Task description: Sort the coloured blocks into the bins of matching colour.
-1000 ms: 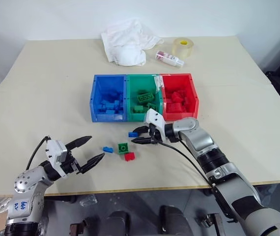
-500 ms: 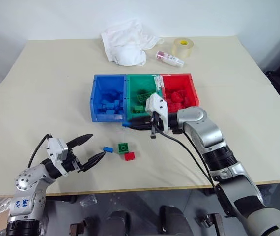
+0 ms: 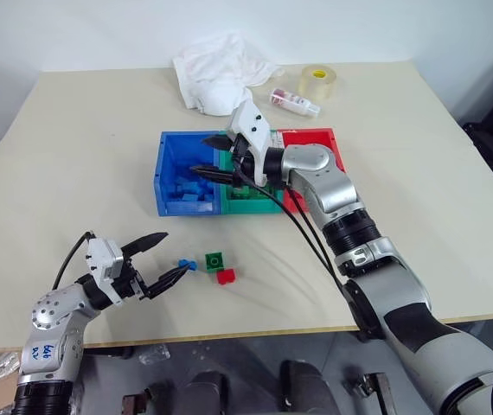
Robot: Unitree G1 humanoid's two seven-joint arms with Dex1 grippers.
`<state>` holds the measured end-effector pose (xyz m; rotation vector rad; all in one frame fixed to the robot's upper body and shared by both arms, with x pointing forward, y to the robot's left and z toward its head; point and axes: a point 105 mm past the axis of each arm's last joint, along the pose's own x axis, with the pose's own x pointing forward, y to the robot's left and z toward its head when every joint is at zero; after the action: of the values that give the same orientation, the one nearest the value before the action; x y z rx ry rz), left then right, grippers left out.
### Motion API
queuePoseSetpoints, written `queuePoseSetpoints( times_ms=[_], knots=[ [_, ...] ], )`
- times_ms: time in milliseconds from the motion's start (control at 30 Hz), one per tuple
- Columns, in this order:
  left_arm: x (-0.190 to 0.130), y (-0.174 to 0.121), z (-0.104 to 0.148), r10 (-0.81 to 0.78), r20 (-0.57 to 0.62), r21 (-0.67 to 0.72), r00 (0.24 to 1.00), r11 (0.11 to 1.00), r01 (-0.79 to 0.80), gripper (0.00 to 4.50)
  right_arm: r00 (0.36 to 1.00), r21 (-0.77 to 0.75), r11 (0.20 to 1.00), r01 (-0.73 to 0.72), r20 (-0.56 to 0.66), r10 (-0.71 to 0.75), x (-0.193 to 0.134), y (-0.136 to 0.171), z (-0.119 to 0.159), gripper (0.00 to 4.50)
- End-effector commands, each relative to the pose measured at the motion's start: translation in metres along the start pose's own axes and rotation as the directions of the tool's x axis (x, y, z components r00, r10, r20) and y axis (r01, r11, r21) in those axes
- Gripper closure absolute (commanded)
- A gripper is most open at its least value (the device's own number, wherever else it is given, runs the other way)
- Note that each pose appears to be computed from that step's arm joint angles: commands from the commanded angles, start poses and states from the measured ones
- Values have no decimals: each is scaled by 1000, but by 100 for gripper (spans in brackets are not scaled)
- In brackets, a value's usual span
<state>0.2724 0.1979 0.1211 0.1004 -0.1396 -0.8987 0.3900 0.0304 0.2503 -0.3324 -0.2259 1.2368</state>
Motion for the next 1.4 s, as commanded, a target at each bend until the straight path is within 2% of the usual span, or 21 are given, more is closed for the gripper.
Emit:
queuePoseSetpoints(
  times_ms=[33, 233, 333, 433, 633, 800, 967, 1067, 1167, 1300, 1400],
  knots=[
    [0, -1, 4, -10, 17, 15, 1000, 1000, 9, 0, 999, -37, 999, -3, 52, 5, -11, -2, 13, 4],
    [8, 1, 3, -32, 21, 11, 999, 999, 32, 0, 991, -34, 991, -129, 14, 129, -46, 23, -1, 4],
    [10, 2, 2, -42, 21, 9, 999, 999, 42, 0, 968, 0, 968, -250, -25, 250, -80, 50, -13, 4],
    [9, 3, 1, -53, 14, 5, 999, 999, 53, 0, 932, 87, 939, -332, -121, 341, -119, 76, -32, 4],
    [4, 8, 1, -63, -1, 9, 998, 998, 63, 0, 922, 209, 951, -227, -270, 279, -177, 91, -54, 4],
    [1, 13, 1, -75, -16, 13, 997, 997, 75, 0, 904, 228, 959, -169, -352, 243, -200, 95, -62, 4],
    [2, 16, 1, -82, -19, 17, 996, 996, 82, 0, 875, 223, 956, -193, -401, 270, -189, 99, -71, 4],
    [7, 14, 1, -105, -16, 16, 994, 994, 105, 0, 874, 187, 948, -259, -372, 312, -151, 104, -75, 4],
    [9, 12, 1, -112, -13, 16, 994, 994, 112, 0, 870, 181, 939, -292, -357, 339, -131, 107, -75, 4],
    [7, 10, 1, -108, -15, 19, 994, 994, 108, 0, 853, 160, 914, -374, -328, 406, -86, 118, -75, 4],
    [5, 9, 2, -98, -16, 21, 995, 995, 98, 0, 844, 149, 909, -389, -338, 417, -72, 119, -80, 4]
  ],
)
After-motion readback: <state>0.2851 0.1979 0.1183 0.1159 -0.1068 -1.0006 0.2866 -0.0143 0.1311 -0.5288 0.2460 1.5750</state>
